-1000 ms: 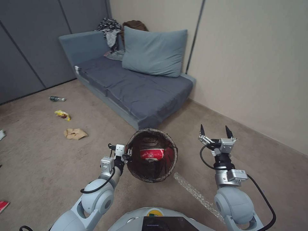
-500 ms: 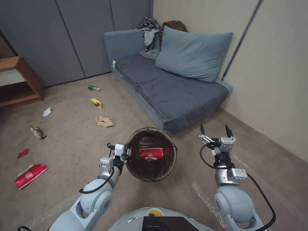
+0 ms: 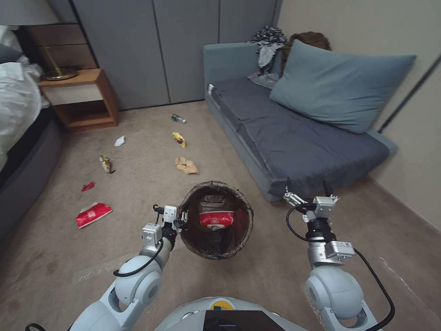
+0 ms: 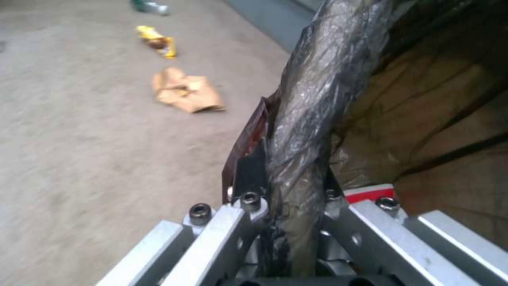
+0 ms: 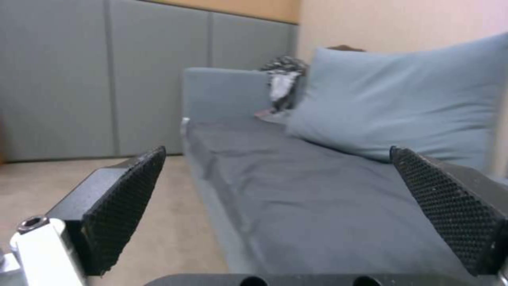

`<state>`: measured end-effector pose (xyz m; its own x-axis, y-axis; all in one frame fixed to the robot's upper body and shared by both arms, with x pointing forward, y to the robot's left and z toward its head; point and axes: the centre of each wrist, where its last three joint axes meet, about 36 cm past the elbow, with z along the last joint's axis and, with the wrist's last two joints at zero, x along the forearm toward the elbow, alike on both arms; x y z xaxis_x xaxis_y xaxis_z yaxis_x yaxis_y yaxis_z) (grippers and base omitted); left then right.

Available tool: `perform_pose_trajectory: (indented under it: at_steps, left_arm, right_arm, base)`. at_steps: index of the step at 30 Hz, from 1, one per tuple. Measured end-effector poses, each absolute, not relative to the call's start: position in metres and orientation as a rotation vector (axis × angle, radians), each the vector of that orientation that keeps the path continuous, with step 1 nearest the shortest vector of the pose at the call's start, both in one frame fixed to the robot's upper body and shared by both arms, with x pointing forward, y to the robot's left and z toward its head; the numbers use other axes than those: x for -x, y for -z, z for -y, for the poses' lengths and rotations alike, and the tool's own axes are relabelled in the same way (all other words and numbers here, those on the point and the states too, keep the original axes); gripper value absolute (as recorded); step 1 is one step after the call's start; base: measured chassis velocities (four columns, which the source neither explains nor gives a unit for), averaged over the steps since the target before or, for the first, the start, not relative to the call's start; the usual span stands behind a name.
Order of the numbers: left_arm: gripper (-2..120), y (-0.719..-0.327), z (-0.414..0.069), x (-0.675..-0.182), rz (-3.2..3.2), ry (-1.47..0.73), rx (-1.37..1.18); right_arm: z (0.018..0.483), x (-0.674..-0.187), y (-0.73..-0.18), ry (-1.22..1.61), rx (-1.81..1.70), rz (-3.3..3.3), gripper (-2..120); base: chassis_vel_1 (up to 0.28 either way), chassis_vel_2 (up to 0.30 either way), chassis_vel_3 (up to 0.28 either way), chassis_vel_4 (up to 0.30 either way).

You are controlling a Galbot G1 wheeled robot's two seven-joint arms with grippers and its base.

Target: Pick up the trash bin, then pick up the garbage from the floor and place it into the trash bin.

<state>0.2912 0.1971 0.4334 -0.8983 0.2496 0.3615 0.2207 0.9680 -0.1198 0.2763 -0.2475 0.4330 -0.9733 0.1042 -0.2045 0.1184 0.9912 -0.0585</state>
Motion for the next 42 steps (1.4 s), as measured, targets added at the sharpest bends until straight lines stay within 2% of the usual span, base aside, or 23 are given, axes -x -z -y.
perform_pose_trajectory:
  at_steps: [29, 42]
  left_arm:
    - [3, -0.4295, -0.1971, -0.2933, 2.742, -0.103, 0.325]
    - [3, -0.4286, -0.1975, -0.2955, 2.754, -0.099, 0.320]
  right_arm:
    - [0.2461, -0.2783, -0.4323, 0.100, -0.168, -2.929, 100]
    - [0.2467, -0.2776, -0.4314, 0.093, -0.186, -2.929, 100]
  base:
    - [0.124, 0.122, 0.123, 0.120]
    - [0.013, 0.014, 0.004, 0.012]
